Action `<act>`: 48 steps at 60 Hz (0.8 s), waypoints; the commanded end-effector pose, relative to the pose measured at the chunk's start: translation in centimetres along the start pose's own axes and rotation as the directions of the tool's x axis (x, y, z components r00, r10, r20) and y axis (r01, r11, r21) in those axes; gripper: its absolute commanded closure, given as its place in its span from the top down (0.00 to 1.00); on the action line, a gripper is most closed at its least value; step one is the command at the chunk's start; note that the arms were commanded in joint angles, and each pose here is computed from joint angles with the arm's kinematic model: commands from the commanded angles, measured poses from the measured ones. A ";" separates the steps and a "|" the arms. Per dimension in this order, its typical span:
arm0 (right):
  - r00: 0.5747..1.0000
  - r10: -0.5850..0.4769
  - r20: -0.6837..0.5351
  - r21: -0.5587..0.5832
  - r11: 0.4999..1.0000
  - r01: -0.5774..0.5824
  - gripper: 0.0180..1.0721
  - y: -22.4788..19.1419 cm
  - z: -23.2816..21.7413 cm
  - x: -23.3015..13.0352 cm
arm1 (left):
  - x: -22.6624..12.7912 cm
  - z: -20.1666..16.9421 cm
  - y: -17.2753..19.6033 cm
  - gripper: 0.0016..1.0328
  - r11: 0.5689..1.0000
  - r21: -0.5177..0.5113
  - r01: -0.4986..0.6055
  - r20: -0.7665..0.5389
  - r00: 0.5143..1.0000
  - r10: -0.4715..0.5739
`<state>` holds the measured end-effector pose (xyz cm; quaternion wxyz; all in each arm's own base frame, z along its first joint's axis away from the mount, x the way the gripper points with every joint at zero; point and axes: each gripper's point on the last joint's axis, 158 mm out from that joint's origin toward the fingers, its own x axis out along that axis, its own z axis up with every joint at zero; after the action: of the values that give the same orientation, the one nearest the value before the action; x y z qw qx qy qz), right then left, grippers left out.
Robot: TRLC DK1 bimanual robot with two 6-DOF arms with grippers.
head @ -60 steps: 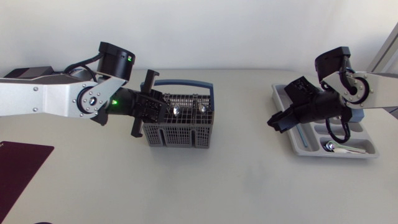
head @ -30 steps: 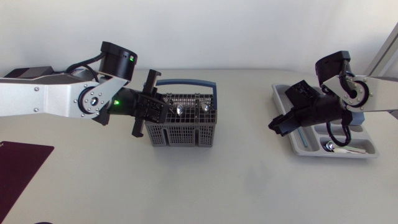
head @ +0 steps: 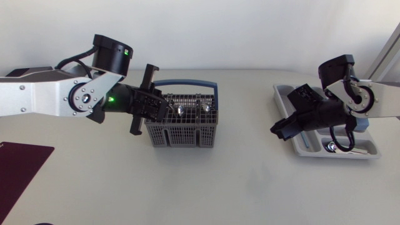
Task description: Transfer all utensils from the basket to the drawer tray.
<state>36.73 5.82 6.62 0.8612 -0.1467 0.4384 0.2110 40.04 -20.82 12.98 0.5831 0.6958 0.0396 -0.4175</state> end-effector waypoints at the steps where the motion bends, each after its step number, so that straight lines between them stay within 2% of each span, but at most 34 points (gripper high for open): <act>1: 1.000 0.008 -0.005 -0.014 1.000 -0.009 0.71 0.6 -0.6 -0.1 | -1.4 0.4 2.6 0.03 0.998 0.033 -0.058 0.008 0.998 0.058; 31: 1.000 0.013 0.019 -0.037 0.999 -0.012 0.71 1.8 -0.3 -1.3 | -8.3 1.0 7.2 0.03 0.980 0.046 -0.193 0.003 0.981 0.193; 40: 0.999 0.013 0.036 -0.053 0.999 -0.012 0.71 2.4 0.2 -2.1 | -10.4 1.6 7.6 0.03 0.973 -0.003 -0.230 0.009 0.973 0.230; 48: 0.998 0.012 0.056 -0.063 0.998 -0.009 0.71 2.9 0.6 -3.2 | -12.2 3.0 7.5 0.03 0.969 -0.098 -0.228 0.024 0.973 0.231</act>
<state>35.27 7.59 9.70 0.8718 -0.1632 0.4014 0.2287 35.80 -20.05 25.01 0.6379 0.6814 -0.0280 -0.3577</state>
